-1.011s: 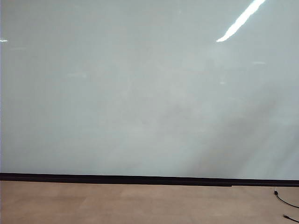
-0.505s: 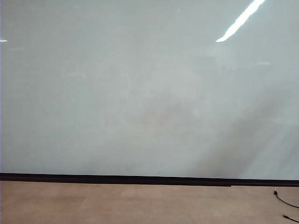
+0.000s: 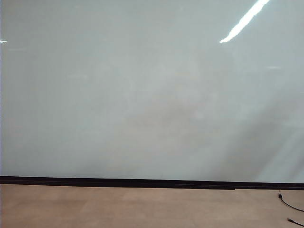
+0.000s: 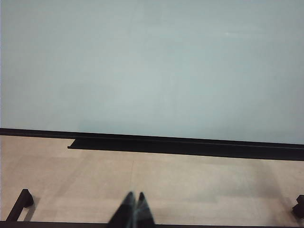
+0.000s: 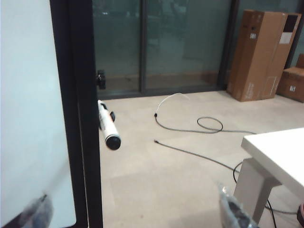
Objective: Pick up the pen on the shelf to the right of the whiteboard and write the letter Z.
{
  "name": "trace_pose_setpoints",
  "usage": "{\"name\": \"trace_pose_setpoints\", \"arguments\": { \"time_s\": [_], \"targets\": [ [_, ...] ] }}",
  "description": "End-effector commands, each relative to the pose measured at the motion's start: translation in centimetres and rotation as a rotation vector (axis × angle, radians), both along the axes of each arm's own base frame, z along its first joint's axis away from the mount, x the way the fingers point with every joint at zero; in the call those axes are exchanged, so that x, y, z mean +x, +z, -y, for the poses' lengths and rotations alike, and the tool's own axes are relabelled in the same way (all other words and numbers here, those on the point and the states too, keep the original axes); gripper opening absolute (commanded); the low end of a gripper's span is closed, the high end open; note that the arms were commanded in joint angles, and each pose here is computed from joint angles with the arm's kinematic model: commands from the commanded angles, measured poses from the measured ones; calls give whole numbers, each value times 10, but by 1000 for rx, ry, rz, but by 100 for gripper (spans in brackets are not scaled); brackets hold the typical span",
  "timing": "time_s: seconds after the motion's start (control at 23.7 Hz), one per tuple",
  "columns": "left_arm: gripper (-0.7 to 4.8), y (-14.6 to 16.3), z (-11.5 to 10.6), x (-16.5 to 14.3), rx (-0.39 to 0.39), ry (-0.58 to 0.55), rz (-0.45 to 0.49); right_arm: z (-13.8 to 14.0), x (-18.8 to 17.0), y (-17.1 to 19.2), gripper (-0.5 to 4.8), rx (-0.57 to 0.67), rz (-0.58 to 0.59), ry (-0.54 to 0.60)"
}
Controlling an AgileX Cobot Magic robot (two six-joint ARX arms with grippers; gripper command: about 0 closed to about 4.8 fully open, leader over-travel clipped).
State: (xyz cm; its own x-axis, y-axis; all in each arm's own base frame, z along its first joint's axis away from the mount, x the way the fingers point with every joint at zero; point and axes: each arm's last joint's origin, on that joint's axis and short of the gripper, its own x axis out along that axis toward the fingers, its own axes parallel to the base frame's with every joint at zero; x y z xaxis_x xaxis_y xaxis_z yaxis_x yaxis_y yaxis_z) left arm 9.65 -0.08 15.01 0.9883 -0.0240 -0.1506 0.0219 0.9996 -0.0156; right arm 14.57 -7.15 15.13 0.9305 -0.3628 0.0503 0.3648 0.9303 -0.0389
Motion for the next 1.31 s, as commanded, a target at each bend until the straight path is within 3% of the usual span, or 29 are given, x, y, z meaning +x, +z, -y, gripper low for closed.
{"name": "trace_pose_setpoints", "arguments": {
  "time_s": [0.04, 0.72, 1.31],
  "targets": [
    [-4, 2, 0, 0, 4, -1, 13, 6, 2, 3, 479, -20, 65, 4],
    [-5, 2, 0, 0, 4, -1, 13, 26, 33, 6, 479, -11, 67, 52],
    [-4, 2, 0, 0, 4, -1, 13, 54, 92, -10, 479, 35, 6, 249]
  ]
}}
